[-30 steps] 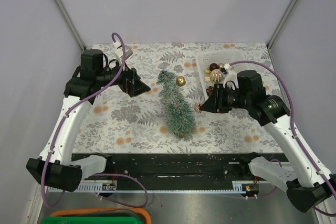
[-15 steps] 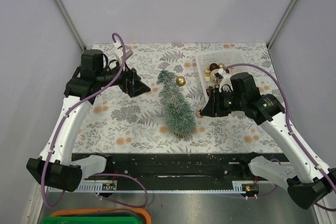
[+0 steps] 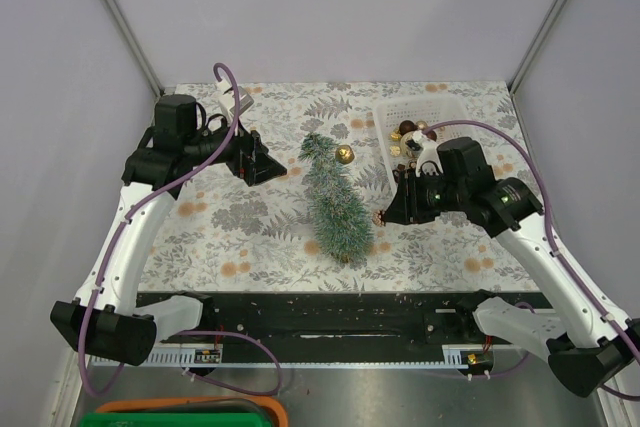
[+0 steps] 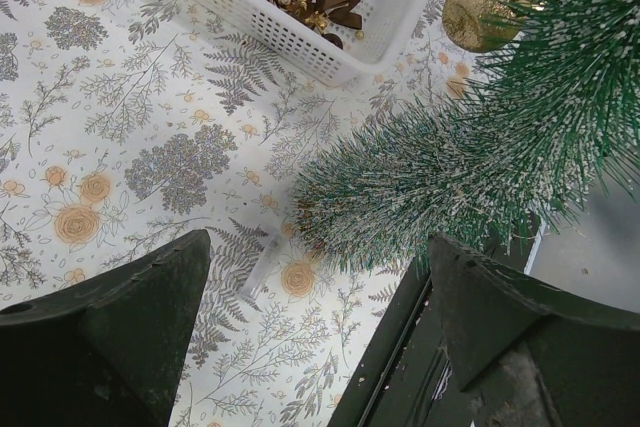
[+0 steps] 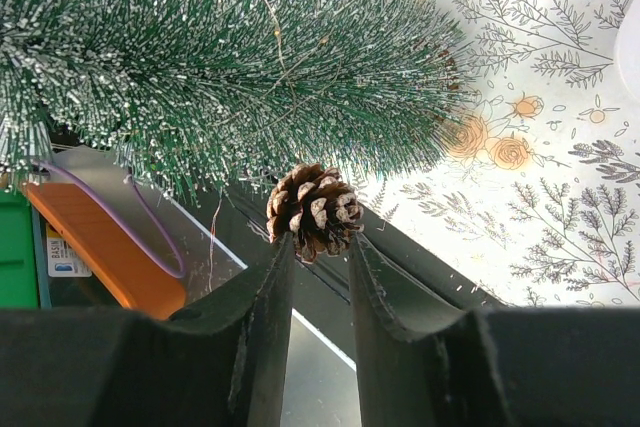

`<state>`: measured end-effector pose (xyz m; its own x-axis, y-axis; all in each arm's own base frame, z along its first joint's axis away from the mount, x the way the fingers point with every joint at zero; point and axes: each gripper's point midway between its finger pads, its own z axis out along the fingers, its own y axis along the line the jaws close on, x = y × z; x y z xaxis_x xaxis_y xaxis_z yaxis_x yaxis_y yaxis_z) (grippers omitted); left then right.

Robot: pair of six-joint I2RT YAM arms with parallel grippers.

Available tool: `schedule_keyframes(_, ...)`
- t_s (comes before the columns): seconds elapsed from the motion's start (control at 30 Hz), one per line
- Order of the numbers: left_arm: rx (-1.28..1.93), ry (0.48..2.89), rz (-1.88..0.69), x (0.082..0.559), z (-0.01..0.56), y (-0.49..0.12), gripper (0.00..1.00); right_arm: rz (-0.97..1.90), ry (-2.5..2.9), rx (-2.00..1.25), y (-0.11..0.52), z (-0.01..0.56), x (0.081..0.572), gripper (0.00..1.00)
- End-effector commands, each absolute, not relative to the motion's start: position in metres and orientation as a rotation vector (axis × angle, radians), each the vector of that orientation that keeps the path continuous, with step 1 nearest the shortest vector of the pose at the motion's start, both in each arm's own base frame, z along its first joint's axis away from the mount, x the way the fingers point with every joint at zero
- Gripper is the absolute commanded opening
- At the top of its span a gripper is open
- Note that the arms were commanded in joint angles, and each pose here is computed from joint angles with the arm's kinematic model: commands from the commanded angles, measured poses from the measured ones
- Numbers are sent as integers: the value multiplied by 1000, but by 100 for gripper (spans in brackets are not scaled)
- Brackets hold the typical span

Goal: Decorate the small christmas tree

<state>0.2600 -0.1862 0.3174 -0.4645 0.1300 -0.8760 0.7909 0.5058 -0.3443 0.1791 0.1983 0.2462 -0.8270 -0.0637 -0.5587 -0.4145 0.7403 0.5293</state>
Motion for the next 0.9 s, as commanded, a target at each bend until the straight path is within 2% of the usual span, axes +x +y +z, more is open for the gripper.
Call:
schedule_keyframes(0.0,785,1859,-978,262,323,-186,93,946,2337,-410,202,272,173,34)
schedule_keyframes(0.5,785,1859,-973,262,324,-186,94,1049,2315,-486,217,284,157,34)
schedule_keyframes(0.87,784,1860,-970,262,323,-186,94,1013,2304,-523,214,288,153,33)
